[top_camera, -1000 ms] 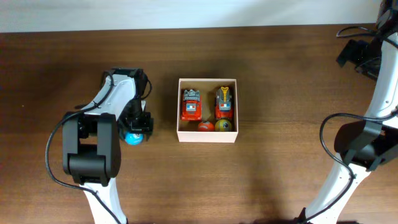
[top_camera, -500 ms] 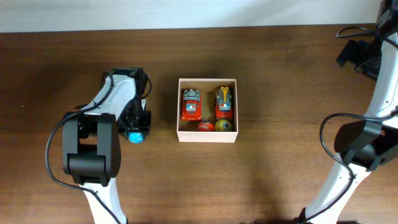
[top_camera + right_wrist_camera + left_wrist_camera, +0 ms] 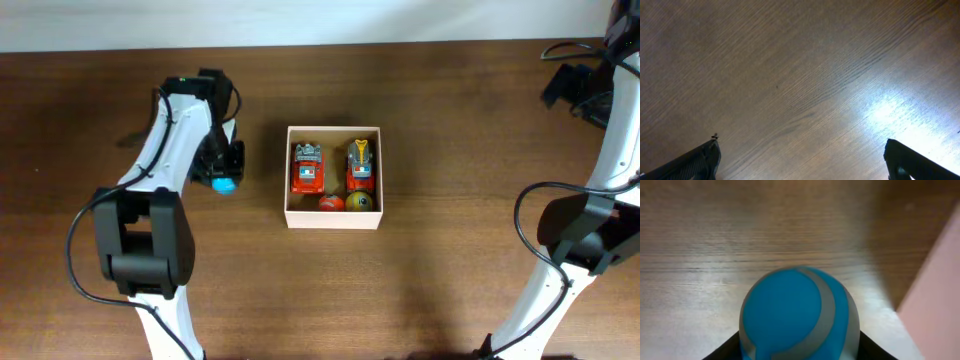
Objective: Pack container
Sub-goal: 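Carry the blue ball into the box and lower it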
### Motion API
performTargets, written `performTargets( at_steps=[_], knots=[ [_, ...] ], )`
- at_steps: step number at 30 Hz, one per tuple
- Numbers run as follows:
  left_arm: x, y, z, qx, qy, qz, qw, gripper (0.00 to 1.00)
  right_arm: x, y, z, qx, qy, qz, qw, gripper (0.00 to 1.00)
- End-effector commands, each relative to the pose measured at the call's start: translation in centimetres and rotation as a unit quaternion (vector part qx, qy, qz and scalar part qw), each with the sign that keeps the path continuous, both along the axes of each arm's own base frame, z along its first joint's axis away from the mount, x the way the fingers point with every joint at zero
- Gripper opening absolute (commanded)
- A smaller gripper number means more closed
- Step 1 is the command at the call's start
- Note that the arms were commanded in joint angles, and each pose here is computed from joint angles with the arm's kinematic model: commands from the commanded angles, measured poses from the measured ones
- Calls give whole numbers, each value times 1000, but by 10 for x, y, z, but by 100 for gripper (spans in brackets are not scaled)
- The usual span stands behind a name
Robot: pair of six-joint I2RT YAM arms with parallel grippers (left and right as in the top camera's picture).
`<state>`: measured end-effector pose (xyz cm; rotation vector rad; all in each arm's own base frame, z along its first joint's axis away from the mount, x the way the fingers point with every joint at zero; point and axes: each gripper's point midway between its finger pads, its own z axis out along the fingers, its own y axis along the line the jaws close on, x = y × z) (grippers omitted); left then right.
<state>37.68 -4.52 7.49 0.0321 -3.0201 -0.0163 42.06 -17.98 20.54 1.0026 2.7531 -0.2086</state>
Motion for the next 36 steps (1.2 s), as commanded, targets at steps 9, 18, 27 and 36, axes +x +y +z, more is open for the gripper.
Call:
performTargets(
  at_steps=[9,18,27,36],
  knots=[
    [21,-114,88,-220,-93,-189,952,51,-1,2,22,-11,-28,1,1000,99],
    [-15,-176,91,-191,-84,-345,915,51,-1,2,22,-11,-28,1,1000,99],
    [-27,-198,72,-148,-67,-389,907,51,-1,2,22,-11,-27,1,1000,99],
    [-32,-207,48,-148,-34,-395,906,52,-1,2,22,-11,-28,1,1000,99]
  ],
)
